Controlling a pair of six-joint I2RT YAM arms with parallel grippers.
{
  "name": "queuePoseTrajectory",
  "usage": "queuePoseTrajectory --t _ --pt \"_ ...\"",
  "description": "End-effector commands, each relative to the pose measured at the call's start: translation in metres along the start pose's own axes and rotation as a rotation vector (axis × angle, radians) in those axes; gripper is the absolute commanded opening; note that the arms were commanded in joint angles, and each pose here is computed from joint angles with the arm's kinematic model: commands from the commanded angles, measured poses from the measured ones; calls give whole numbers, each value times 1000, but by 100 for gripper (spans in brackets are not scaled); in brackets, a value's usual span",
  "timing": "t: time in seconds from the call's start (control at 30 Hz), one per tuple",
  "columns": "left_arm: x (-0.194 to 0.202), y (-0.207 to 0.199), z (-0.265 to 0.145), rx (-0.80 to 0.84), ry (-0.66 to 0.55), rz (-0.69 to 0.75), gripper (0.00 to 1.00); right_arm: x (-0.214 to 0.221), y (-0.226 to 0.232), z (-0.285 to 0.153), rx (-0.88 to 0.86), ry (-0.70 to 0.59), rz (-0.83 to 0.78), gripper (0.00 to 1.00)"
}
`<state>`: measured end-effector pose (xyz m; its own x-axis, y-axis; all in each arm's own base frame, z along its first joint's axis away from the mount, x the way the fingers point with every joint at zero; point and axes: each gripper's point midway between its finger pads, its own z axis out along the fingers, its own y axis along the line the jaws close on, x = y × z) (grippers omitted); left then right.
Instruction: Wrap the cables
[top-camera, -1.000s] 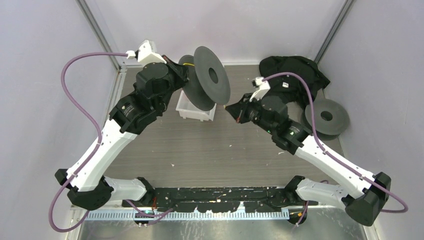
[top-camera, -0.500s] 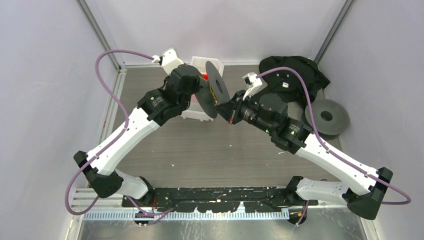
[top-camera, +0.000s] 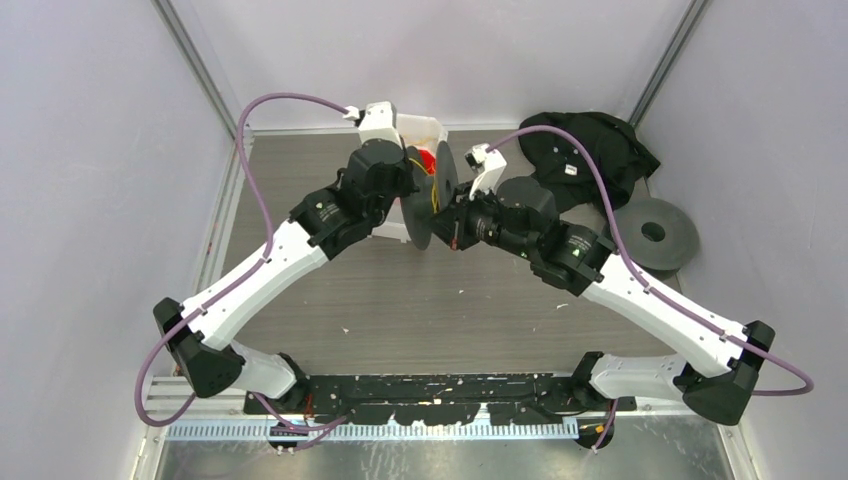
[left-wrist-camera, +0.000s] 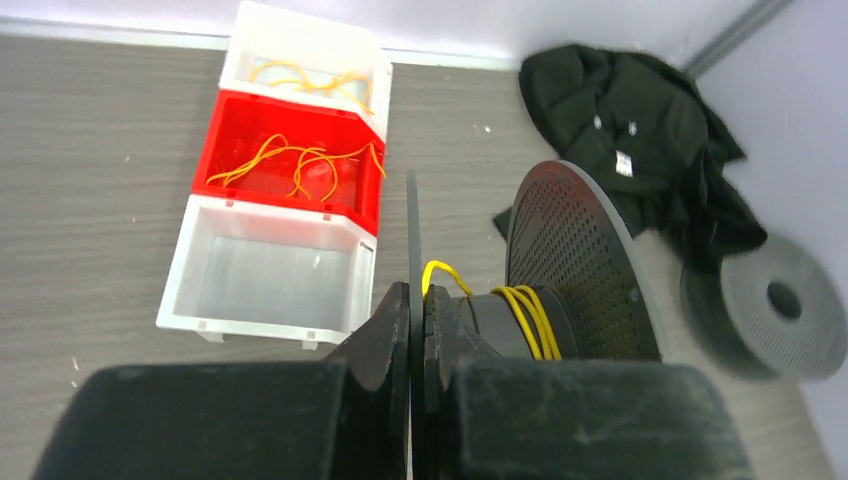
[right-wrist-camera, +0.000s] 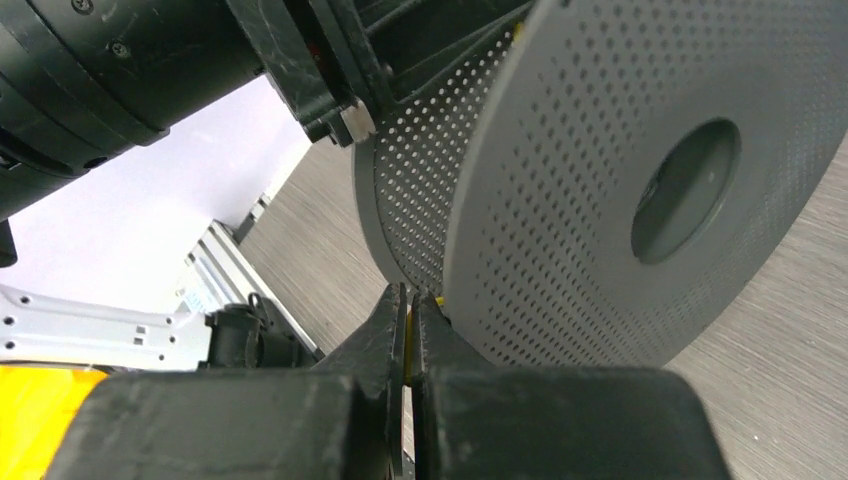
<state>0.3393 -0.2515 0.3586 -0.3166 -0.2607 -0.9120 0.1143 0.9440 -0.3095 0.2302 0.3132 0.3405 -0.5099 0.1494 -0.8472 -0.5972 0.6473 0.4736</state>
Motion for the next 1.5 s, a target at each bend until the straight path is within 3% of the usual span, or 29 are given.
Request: queuePoseTrajectory --t 0.0,0.3,0.47,0.57,0.73,0.87,1.13,1.47 --pt "-11 -30 -18 234 -40 164 0 -71 35 -22 -89 -204 -18 0" --pt "19 -46 -37 476 40 457 0 -70 35 -29 -75 -156 -97 0" --pt "30 -54 -52 601 62 539 0 -71 39 -36 -86 -107 -173 0" --pt "33 -52 -52 597 79 555 1 -71 42 -41 -96 -81 -210 0" --pt "35 -47 -44 530 103 507 0 -75 43 -46 -99 -107 -203 0" --pt "42 -46 -43 515 139 456 0 -77 25 -44 -8 -142 -178 0" --pt "55 -12 -21 213 107 51 0 -49 -30 -24 213 -155 -115 0" --pt "86 9 -20 -133 147 77 1 -9 -84 -6 474 -147 122 0"
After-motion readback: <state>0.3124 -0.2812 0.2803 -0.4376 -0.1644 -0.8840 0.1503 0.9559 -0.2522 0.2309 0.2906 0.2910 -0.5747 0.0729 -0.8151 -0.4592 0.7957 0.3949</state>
